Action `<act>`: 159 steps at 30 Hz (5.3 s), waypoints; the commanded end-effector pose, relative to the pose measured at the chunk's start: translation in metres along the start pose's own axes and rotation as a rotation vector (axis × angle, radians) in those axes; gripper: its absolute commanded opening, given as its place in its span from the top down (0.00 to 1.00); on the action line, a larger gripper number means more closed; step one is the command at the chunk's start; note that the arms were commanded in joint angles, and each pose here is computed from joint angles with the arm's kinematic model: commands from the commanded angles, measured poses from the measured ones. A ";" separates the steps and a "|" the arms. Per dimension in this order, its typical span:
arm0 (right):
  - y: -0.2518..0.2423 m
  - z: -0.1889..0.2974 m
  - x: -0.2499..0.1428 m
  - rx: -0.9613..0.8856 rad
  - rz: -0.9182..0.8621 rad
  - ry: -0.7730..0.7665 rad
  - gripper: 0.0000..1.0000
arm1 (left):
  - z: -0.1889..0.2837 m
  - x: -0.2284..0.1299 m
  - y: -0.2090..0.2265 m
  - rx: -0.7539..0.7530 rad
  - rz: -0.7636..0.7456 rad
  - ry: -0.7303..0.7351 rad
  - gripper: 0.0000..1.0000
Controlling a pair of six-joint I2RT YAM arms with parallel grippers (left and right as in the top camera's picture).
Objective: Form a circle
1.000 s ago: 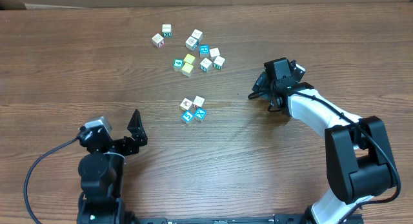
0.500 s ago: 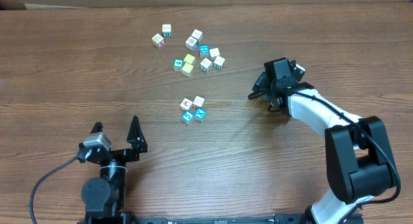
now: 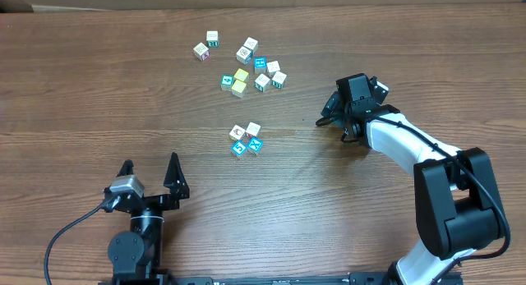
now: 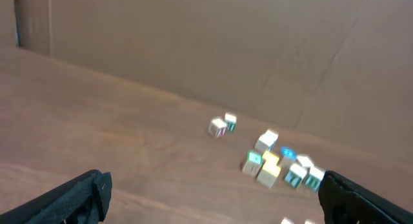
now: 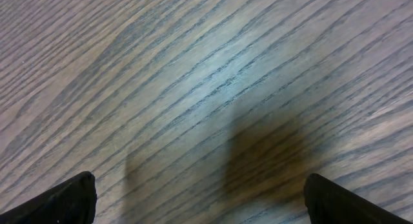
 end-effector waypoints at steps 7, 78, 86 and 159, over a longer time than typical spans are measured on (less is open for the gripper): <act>0.006 0.012 0.012 0.029 -0.013 -0.043 0.00 | 0.000 -0.009 0.002 0.002 0.004 0.040 0.00; 0.006 0.012 0.013 0.029 -0.013 -0.044 0.00 | 0.000 -0.008 0.002 0.005 -0.254 0.038 0.00; 0.006 0.012 0.012 0.029 -0.013 -0.043 0.00 | 0.000 -0.008 0.002 0.004 -0.254 0.038 0.00; 0.006 0.012 0.012 0.028 -0.013 -0.043 0.00 | 0.000 -0.008 0.002 0.005 -0.254 0.038 0.00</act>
Point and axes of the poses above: each gripper's point midway between its finger pads, its own z axis back along the fingers, its own y axis along the line the jaws close on, x = y × z, the point moved 7 cm from there along z, back along the fingers, and after that the axes turned 5 degrees about z, right-handed, at the moved point
